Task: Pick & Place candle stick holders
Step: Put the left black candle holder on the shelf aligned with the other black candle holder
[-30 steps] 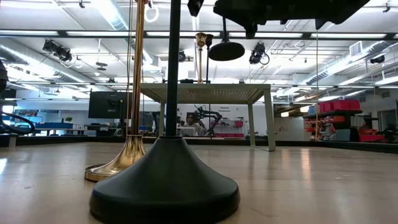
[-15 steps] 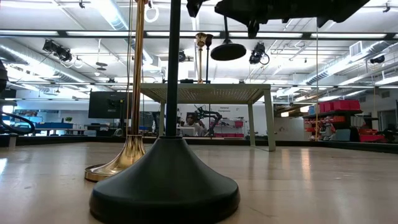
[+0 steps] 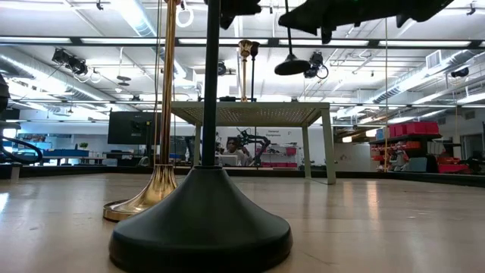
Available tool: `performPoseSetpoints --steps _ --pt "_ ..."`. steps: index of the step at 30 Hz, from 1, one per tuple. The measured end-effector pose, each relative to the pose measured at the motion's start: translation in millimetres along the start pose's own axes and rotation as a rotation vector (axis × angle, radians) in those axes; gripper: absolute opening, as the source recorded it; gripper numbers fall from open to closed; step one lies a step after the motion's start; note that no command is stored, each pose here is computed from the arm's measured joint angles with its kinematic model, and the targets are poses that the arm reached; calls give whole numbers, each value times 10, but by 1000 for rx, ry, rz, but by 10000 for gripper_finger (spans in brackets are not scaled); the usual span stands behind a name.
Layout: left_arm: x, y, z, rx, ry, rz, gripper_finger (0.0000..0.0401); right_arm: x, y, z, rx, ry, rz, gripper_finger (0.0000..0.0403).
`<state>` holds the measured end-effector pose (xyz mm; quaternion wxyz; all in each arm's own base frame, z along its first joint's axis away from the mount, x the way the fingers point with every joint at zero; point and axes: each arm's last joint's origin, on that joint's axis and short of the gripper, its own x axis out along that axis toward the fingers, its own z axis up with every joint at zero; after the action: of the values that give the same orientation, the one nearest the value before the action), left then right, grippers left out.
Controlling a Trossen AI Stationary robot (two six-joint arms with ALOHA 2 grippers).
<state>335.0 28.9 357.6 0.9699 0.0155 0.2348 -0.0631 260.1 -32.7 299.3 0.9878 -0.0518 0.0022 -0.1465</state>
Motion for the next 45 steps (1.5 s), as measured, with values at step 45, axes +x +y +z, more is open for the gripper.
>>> performPoseSetpoints --steps 45 --pt "81 -622 -104 61 134 -169 115 413 -1410 -740 104 16 -220 4"
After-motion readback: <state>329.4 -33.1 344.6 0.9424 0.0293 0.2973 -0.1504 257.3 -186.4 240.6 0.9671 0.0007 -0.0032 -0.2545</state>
